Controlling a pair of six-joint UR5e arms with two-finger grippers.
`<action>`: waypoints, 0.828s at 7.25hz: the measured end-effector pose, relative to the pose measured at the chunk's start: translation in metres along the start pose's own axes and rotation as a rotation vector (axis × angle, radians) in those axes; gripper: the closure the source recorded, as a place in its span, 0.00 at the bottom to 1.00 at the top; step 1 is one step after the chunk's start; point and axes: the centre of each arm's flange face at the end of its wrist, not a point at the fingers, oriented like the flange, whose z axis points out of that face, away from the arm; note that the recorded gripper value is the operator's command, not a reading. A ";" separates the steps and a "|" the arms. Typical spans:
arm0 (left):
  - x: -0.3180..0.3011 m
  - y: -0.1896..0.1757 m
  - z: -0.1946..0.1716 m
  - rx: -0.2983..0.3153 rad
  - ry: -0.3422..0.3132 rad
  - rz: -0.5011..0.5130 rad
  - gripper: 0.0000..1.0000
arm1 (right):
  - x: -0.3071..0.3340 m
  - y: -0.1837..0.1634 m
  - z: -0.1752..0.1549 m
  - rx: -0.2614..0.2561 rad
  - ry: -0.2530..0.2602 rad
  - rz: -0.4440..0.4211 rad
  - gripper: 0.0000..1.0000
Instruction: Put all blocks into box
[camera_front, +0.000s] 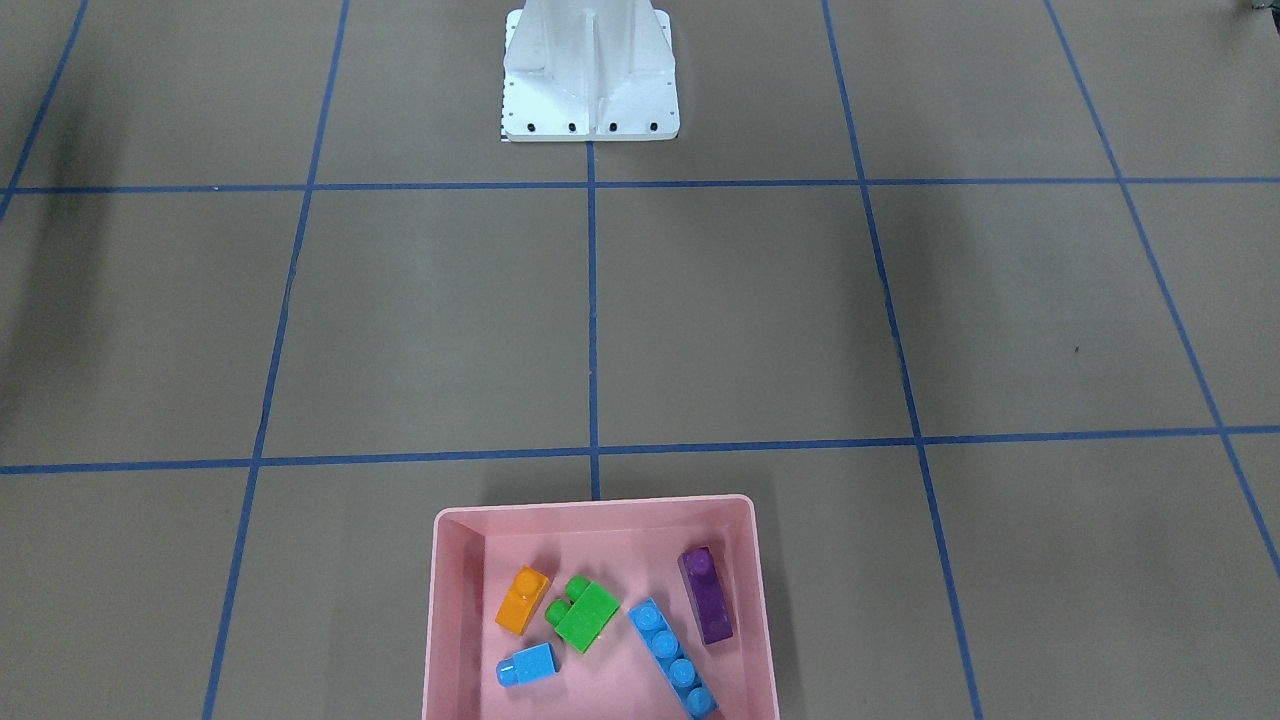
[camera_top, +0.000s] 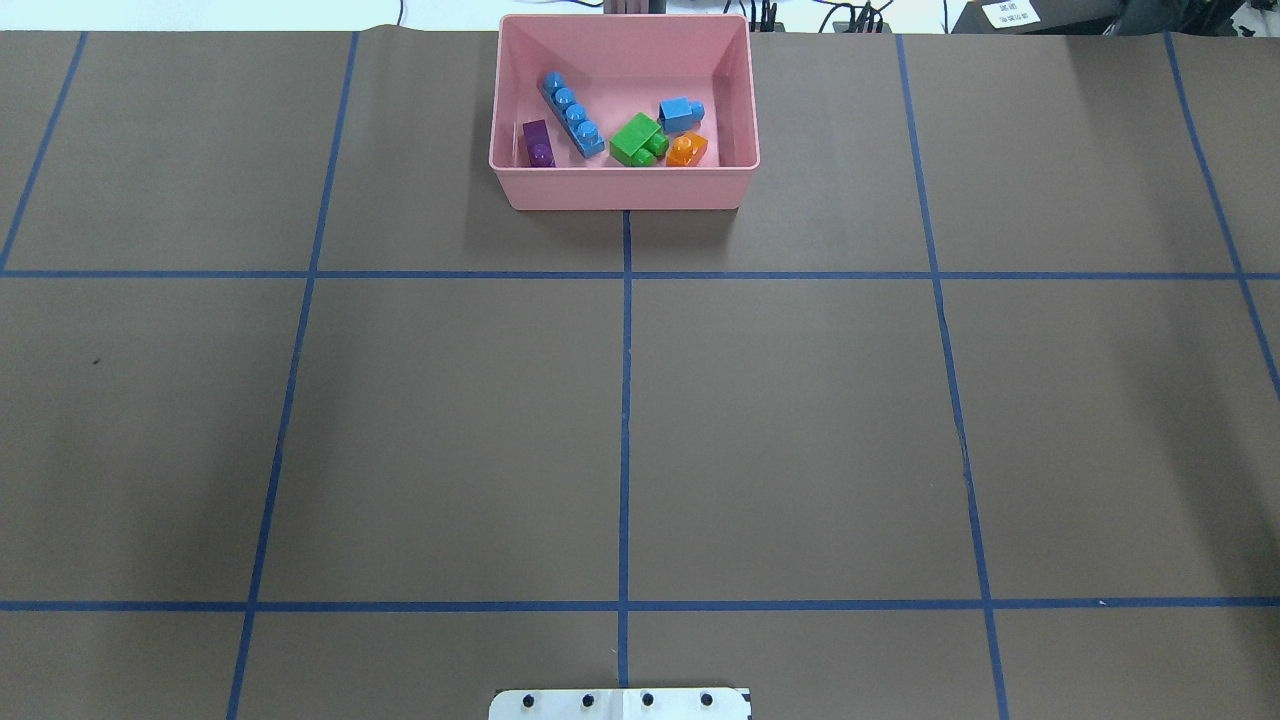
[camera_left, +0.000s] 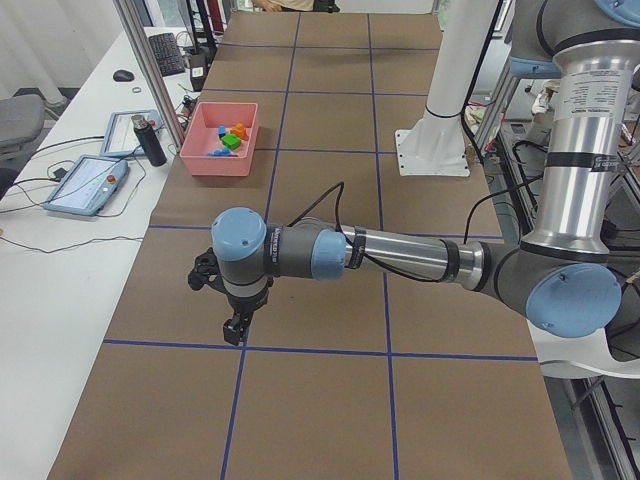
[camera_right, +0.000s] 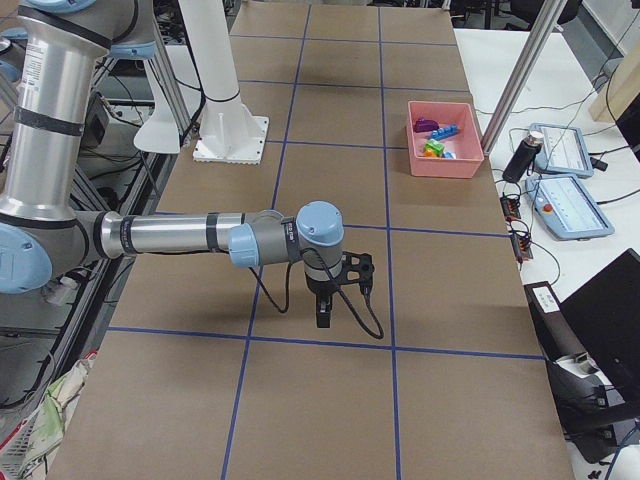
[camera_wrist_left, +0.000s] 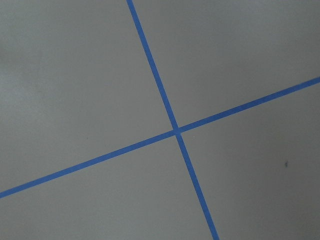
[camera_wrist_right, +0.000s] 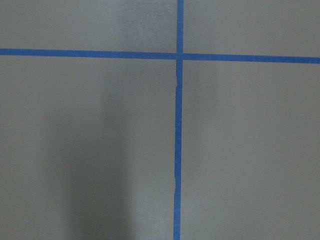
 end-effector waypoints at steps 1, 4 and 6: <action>0.000 0.000 0.000 0.002 -0.002 0.002 0.00 | -0.003 -0.002 -0.002 0.018 -0.005 -0.017 0.00; 0.000 0.000 0.000 0.004 -0.002 0.003 0.00 | -0.007 -0.006 -0.006 0.047 -0.015 -0.043 0.00; -0.001 0.001 0.000 0.003 -0.002 0.003 0.00 | -0.010 -0.007 -0.008 0.051 -0.026 -0.048 0.00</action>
